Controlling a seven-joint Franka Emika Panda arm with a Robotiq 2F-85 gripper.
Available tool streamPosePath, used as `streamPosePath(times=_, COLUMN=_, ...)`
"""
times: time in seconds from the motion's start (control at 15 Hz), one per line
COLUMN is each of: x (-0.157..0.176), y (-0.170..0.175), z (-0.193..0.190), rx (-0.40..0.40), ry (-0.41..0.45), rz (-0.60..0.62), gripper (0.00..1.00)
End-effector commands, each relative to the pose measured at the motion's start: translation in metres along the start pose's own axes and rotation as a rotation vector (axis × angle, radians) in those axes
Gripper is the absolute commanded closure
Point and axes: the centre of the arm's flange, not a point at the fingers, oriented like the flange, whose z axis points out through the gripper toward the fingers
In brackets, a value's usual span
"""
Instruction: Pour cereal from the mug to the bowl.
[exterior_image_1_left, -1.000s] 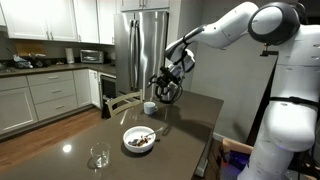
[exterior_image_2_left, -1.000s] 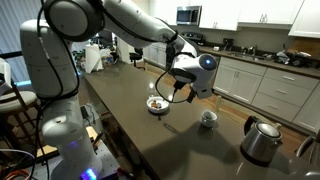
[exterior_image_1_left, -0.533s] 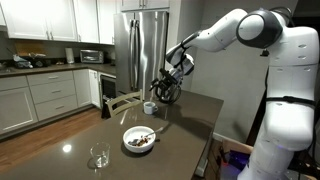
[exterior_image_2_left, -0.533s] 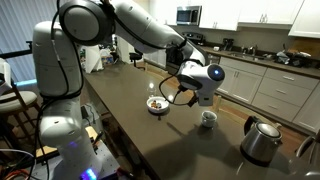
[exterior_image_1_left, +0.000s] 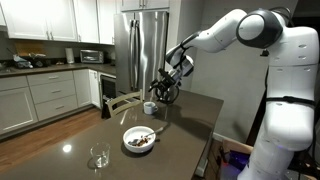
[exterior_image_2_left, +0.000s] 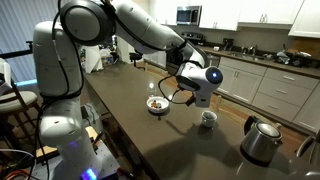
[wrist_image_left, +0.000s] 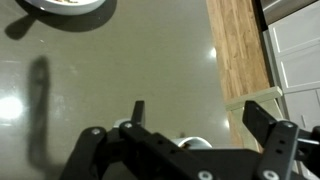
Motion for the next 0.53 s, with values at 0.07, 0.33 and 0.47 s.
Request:
streamPosePath(times=0.07, x=0.018, y=0.016, z=0.022, rx=-0.014, ry=-0.053, rz=0.241, gripper=0.00)
streamPosePath(times=0.33, x=0.040, y=0.026, z=0.032, rx=0.004, ry=-0.117, rz=0.420, gripper=0.00)
streamPosePath(times=0.47, x=0.049, y=0.031, z=0.033, rx=0.063, ry=-0.164, rz=0.479, gripper=0.00)
